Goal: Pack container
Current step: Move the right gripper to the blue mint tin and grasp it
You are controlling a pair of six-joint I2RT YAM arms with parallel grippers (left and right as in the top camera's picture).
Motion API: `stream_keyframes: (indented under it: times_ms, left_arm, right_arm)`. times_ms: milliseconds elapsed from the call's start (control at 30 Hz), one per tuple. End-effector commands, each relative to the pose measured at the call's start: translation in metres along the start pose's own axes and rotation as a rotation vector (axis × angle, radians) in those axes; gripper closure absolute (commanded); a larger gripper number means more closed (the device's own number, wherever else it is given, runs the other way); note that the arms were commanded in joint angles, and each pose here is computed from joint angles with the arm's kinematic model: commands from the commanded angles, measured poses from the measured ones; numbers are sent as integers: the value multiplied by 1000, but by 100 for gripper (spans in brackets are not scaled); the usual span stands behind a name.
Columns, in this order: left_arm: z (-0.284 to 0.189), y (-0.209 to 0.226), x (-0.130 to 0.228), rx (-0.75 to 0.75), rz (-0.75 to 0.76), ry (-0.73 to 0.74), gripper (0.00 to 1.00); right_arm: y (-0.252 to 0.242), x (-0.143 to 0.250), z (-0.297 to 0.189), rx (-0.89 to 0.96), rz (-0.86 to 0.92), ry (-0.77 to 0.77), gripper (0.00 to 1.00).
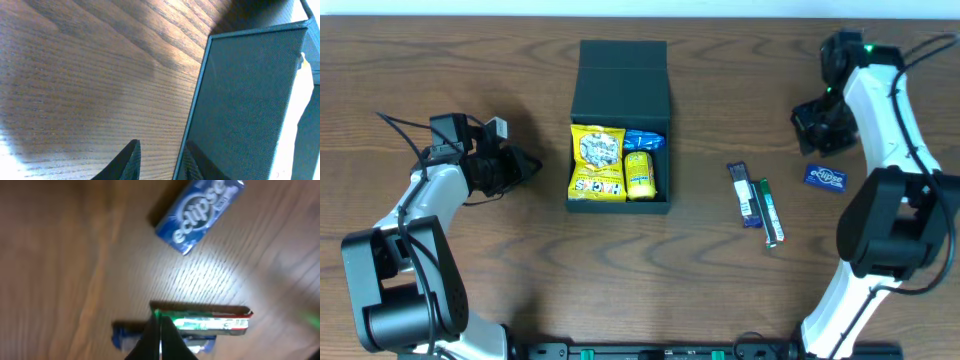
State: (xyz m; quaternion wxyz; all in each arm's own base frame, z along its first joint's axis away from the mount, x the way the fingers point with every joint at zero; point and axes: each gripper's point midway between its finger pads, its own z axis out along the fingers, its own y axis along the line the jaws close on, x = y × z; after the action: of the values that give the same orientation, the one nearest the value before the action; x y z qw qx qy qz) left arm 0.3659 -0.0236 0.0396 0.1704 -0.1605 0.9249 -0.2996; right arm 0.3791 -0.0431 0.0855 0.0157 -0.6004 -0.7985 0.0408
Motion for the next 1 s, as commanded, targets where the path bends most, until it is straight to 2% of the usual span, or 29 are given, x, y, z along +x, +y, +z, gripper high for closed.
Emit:
stream_keyframes:
  times_ms: [0,33,100,133,200,300,367,600,967]
  left_arm:
    - [-1,0,-8,-10,-6,-12,69]
    - [-1,0,-8,-10,-6,-12,68]
    - [-1,0,-8,-10,-8,-12,67]
    - [-1,1,-7,-10,-15,-11,66]
    - [-1,1,-7,-10,-30,-10,66]
    - [-1,1,-7,-10,-62,-9,65]
    - [-1,1,-7,-11,-73,-9,65]
    - [-1,1,-7,-10,-106,-9,64]
    - [-1,1,-6,-10,-157,-7,64]
  right_arm:
    - [-14,-20,15,65,221,-111,89]
    - [-17,-25,17,75,241,-143,83]
    - [-17,-33,22,73,238,-187,62]
    - [-16,-36,24,66,207,-192,58]
    - [-7,-42,27,35,99,-195,48]
    - [14,-46,32,-58,-177,-151,34]
    - [16,-46,37,-83,-238,-115,32]
    - [-10,-45,66,-83,-167,25,32]
    - [-22,-47,85,-76,-131,40,32]
